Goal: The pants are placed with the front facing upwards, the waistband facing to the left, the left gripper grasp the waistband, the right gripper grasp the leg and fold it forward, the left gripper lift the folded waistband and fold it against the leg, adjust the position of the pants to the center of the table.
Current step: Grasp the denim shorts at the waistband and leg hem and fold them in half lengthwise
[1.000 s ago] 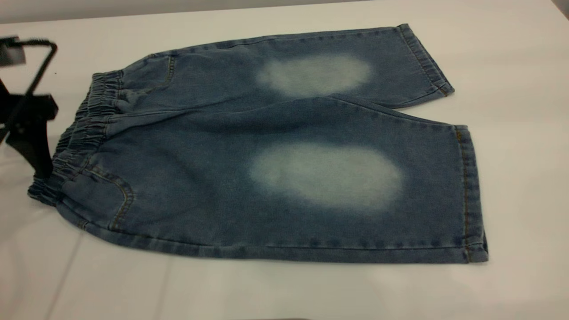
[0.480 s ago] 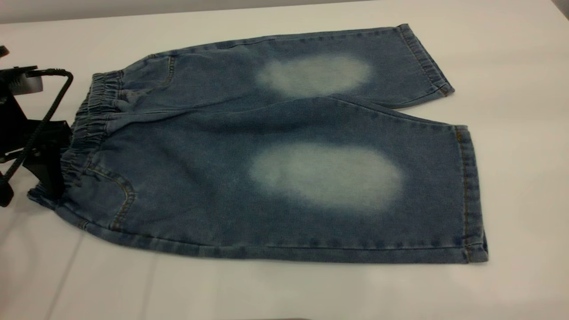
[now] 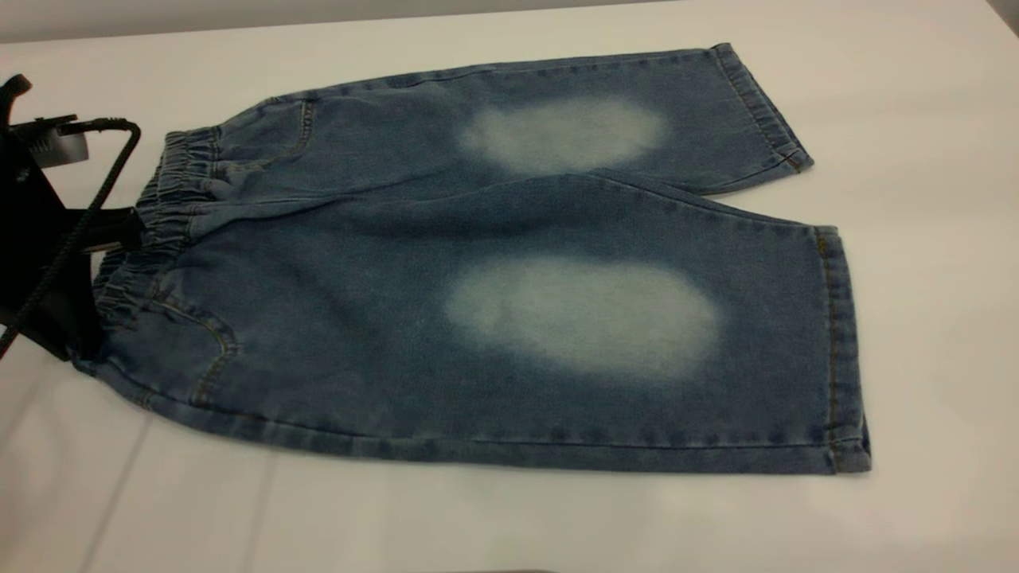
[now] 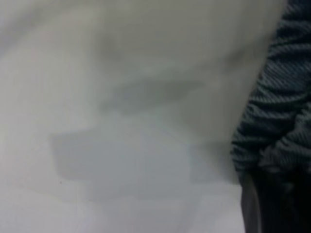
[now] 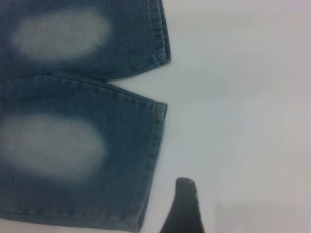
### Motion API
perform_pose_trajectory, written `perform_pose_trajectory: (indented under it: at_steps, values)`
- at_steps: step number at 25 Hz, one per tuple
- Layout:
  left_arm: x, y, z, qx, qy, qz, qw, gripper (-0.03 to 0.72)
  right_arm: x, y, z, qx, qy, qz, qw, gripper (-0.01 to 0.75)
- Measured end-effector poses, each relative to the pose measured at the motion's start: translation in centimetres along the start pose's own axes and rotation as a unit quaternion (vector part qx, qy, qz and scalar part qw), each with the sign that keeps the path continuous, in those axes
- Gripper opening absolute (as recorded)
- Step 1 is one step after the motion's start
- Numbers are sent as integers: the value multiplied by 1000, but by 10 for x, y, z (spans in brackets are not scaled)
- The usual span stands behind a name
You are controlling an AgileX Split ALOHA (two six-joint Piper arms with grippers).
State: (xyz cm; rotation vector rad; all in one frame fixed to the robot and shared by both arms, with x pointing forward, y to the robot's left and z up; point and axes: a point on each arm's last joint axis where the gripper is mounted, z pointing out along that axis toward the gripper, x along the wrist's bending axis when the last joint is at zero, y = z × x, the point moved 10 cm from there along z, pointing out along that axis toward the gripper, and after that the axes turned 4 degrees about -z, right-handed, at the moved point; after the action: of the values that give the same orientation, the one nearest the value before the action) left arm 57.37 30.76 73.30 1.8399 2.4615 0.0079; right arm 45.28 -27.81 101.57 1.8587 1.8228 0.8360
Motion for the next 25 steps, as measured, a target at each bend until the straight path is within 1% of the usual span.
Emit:
perform_pose_trajectory:
  at_steps: [2,6,8,11,15,17,21,23,25]
  values:
    - [0,1,-1,6,1,1,1000,47,5,0,0,-1,12,-12,1000,519]
    - [-2,6,-3,18,5,11,1000,44,24,3,3,-3,65,-51,997,519]
    - [-3,12,-6,11,4,21,1000,45,32,4,7,1,88,-66,994,519]
    - [-9,26,-20,-17,-8,38,999,41,38,2,21,23,111,-82,990,519]
    - [-23,42,-49,-57,-39,55,996,40,36,-7,45,73,120,-81,987,519]
    - [-28,44,-60,-67,-52,62,994,40,35,-13,56,100,123,-76,984,519]
    - [-33,42,-70,-65,-64,70,993,38,40,-23,73,139,133,-79,978,519]
    - [-35,42,-72,-66,-67,72,993,38,47,-28,83,154,138,-95,974,519]
    - [-35,42,-72,-66,-68,74,993,38,52,-38,95,181,139,-112,967,519]
